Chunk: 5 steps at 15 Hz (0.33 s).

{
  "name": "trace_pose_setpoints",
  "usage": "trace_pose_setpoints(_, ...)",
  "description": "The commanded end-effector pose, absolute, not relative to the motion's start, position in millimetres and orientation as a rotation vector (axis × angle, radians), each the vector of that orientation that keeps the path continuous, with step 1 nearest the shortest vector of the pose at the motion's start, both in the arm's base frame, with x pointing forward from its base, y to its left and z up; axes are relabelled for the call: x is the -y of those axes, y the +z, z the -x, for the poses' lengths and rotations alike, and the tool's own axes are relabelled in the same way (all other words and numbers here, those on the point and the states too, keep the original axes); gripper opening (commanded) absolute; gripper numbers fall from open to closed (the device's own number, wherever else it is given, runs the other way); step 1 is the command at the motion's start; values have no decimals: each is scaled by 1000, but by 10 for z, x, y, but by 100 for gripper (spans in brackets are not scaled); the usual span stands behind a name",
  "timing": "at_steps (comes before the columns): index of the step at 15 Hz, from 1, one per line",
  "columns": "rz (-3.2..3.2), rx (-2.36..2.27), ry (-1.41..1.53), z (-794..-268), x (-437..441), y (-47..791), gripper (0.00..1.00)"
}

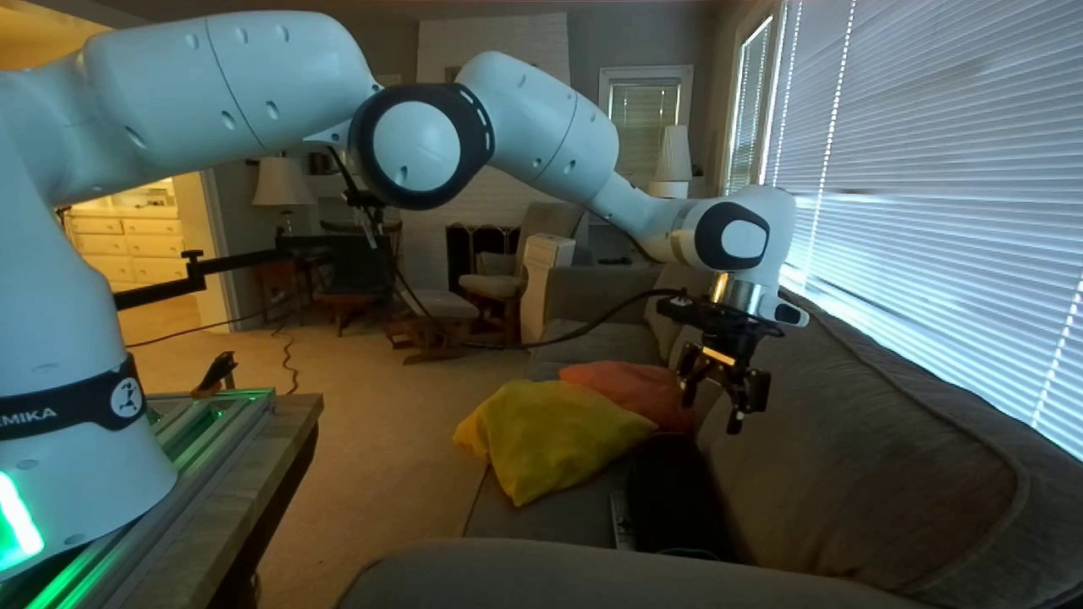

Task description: Put the remote on the sofa

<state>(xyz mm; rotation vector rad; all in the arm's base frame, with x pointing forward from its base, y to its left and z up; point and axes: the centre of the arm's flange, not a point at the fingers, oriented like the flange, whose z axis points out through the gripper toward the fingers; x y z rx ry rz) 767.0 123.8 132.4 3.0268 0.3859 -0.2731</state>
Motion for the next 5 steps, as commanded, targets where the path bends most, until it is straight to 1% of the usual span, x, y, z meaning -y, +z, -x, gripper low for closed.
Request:
trace_pose_setpoints(1,-3082,-271,-112,-7170,-1234,1513,100)
trace_pose_setpoints(3,-3090,-217,-53,-7175,-1249,1499,100)
trace_pose_setpoints(4,-3060,-284,-80,-7755,-1300,1429,100)
trace_pose_setpoints(5,-3064,-264,-62,-7743,-1309,1408,100)
